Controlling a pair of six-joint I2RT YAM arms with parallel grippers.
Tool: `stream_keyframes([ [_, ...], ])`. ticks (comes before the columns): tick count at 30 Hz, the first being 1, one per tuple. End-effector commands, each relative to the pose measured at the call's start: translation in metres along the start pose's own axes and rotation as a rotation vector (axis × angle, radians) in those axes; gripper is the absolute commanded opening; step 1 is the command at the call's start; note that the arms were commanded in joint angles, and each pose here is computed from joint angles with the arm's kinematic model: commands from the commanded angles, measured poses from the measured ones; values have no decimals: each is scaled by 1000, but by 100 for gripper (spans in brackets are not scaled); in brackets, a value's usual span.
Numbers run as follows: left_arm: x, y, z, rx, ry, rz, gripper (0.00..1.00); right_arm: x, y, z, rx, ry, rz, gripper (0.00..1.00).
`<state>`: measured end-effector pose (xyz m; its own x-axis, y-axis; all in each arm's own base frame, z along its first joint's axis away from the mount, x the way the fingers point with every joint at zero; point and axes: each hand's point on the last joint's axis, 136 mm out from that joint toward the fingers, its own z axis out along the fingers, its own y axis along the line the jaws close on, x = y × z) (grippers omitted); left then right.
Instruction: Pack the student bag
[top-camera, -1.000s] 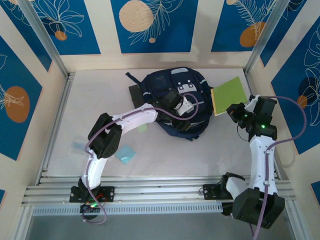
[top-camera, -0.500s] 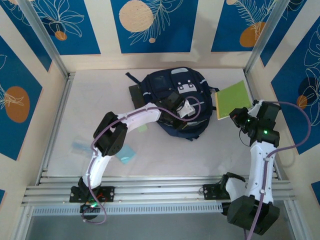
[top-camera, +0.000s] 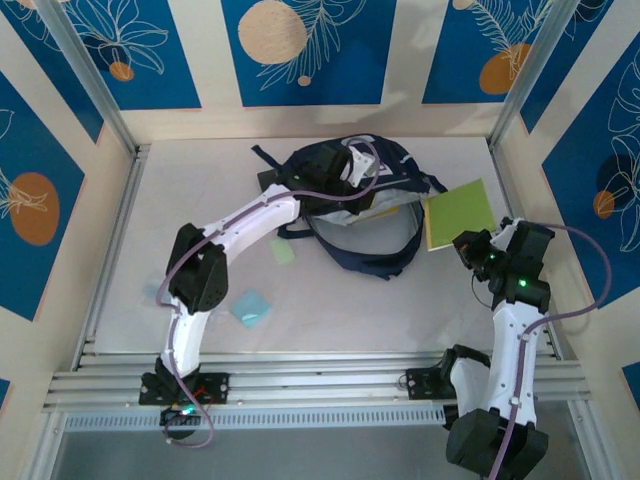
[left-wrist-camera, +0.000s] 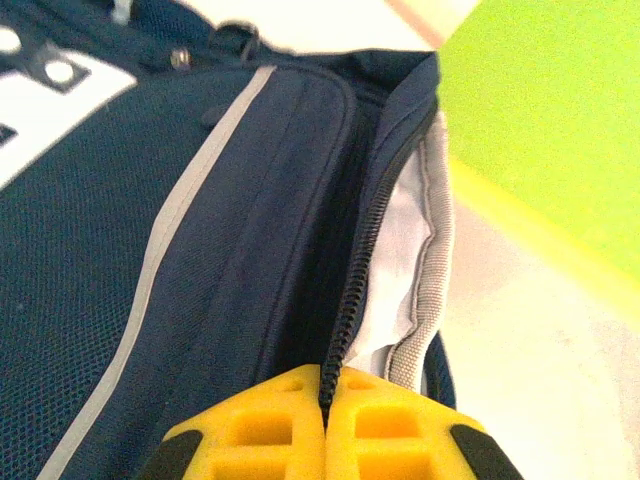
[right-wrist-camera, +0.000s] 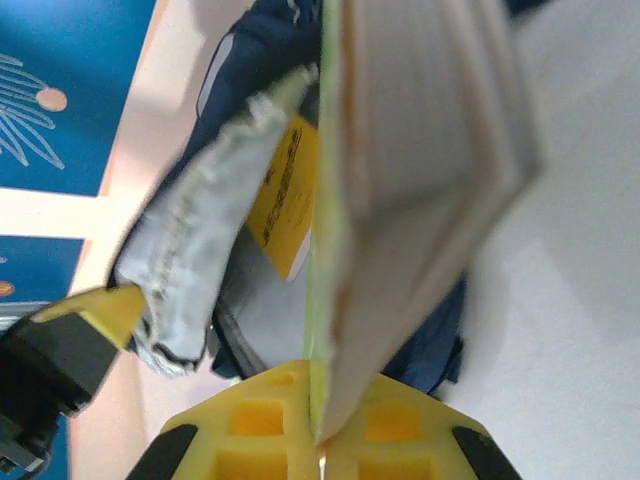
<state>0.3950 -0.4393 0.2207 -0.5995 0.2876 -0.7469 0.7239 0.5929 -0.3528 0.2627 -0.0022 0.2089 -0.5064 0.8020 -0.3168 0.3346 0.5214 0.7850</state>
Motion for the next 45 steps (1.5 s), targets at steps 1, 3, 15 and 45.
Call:
stream_keyframes([
  [1, -59, -23, -31, 55, -192, -2, 0, 9, 35, 4, -204, 65, 39, 0],
  [3, -65, -24, -34, 59, -214, -5, 0, 17, 38, 11, -239, 95, 71, 0],
  [15, -80, -46, -57, 145, -298, 36, 0, 62, 84, 89, -341, 177, 59, 0],
  [45, -54, -36, -35, 183, -277, -126, 0, 70, 13, 152, 105, 366, -20, 84],
])
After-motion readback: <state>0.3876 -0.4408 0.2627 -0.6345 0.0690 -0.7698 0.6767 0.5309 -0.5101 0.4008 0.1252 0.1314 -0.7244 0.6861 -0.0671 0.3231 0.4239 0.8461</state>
